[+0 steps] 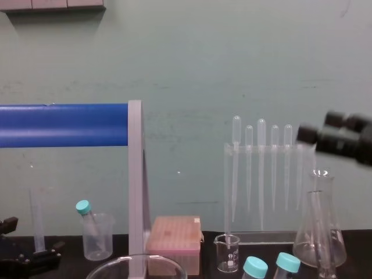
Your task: Hold the test tube with one hand and immerse one end into the beaker, then return it to the test tube rack.
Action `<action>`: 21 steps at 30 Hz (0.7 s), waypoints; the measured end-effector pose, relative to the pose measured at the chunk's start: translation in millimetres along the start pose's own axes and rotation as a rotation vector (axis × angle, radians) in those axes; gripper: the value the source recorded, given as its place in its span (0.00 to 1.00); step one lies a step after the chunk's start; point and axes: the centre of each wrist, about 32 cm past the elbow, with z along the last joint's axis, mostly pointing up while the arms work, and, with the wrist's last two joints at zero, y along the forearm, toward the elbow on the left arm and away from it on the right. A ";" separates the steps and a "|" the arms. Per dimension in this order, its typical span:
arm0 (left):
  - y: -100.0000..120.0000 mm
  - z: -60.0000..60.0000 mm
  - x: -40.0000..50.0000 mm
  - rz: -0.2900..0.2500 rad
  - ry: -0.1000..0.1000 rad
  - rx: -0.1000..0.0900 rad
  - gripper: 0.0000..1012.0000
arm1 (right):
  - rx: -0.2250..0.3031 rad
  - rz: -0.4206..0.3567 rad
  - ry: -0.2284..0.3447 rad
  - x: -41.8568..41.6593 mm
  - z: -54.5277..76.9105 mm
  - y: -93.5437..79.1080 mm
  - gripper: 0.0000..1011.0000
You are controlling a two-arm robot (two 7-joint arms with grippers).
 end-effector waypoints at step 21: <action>0.0 0.0 0.0 0.000 0.000 0.000 0.99 | -0.326 -0.312 0.106 -4.8 -36.6 -12.4 0.99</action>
